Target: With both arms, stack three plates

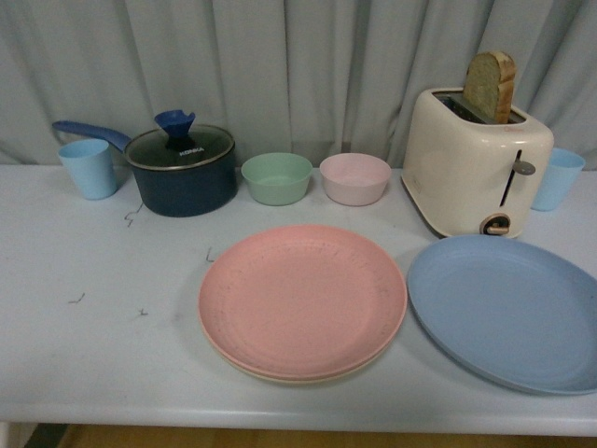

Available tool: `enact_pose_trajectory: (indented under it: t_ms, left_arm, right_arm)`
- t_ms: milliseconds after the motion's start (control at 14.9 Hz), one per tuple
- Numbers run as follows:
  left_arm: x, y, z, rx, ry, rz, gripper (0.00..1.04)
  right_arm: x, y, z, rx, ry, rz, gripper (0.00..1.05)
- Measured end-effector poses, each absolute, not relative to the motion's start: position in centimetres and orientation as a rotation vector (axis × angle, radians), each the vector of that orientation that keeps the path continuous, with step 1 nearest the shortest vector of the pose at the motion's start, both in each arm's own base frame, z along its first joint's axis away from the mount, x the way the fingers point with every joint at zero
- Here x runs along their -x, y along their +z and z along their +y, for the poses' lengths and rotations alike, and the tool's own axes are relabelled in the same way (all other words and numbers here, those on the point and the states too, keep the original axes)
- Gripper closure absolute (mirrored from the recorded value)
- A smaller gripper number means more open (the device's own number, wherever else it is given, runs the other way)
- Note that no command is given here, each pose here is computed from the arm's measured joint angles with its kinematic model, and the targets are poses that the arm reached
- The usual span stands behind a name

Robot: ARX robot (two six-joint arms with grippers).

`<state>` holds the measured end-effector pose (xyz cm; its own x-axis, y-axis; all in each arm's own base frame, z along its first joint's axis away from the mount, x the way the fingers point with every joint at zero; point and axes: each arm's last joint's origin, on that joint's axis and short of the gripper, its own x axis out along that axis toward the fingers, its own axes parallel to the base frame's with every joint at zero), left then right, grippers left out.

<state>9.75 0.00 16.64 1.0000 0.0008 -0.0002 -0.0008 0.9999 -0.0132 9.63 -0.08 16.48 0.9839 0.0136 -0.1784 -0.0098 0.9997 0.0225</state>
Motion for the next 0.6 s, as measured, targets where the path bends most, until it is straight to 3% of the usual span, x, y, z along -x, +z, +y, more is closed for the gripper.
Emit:
enact_pose_trajectory:
  t_ms: [67, 268, 602]
  left_arm:
    - [-9.8, 16.6, 0.0, 0.013, 0.000, -0.001, 0.07]
    - [-9.8, 16.6, 0.0, 0.014, 0.000, 0.000, 0.07]
    - [-9.8, 16.6, 0.0, 0.014, 0.000, 0.001, 0.07]
  right_arm:
    - [-10.8, 17.3, -0.6, -0.043, -0.019, 0.430, 0.06]
    - [-16.5, 19.8, -3.1, 0.000, -0.081, 0.479, 0.06]
    - [-27.8, 18.3, -6.8, 0.019, -0.093, 0.678, 0.06]
